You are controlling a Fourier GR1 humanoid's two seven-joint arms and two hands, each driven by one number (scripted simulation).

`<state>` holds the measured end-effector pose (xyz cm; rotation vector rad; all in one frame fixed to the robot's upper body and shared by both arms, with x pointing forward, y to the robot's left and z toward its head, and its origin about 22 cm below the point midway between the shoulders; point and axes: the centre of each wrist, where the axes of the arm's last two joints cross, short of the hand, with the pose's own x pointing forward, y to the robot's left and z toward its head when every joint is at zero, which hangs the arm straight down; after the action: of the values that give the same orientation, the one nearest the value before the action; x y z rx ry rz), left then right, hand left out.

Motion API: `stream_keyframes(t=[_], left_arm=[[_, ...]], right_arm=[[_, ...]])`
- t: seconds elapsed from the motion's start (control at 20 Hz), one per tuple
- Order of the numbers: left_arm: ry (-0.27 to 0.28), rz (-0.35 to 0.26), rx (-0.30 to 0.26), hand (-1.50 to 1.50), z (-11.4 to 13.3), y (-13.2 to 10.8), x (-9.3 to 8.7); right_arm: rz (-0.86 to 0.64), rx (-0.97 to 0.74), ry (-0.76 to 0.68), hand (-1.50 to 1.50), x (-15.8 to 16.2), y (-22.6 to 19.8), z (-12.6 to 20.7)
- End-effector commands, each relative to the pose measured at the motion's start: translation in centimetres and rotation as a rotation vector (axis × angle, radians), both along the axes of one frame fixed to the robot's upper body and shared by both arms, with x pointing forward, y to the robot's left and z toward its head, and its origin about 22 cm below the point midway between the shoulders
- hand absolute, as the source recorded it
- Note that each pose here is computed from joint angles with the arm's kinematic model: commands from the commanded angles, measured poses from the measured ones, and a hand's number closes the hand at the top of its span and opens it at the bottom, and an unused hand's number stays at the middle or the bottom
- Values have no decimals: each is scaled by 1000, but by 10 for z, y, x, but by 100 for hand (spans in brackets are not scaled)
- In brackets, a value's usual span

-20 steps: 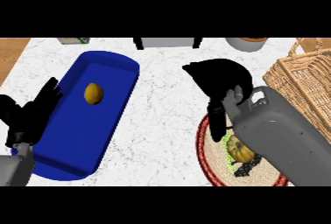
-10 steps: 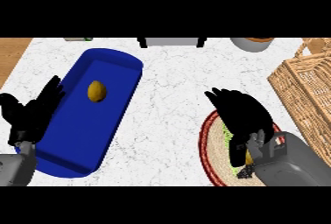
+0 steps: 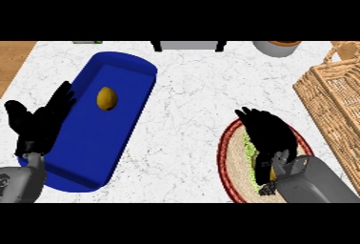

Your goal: Pick the squash from the placemat and place it in the basket

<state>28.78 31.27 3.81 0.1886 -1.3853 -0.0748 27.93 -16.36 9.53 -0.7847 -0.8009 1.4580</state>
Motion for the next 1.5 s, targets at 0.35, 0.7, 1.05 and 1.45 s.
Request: stream_keyframes(t=[0.35, 0.7, 1.05, 1.45], left_arm=[[3, 24, -9, 0, 2, 13, 1], [6, 10, 7, 0, 0, 15, -2], [8, 3, -9, 0, 11, -6, 16], [4, 12, 2, 0, -13, 4, 3]], right_arm=[[-14, -69, 54, -150, -7, -26, -16], [5, 4, 92, -150, -17, -28, -19], [44, 13, 121, -150, -32, -29, -29], [27, -96, 96, -150, -26, -30, -44]])
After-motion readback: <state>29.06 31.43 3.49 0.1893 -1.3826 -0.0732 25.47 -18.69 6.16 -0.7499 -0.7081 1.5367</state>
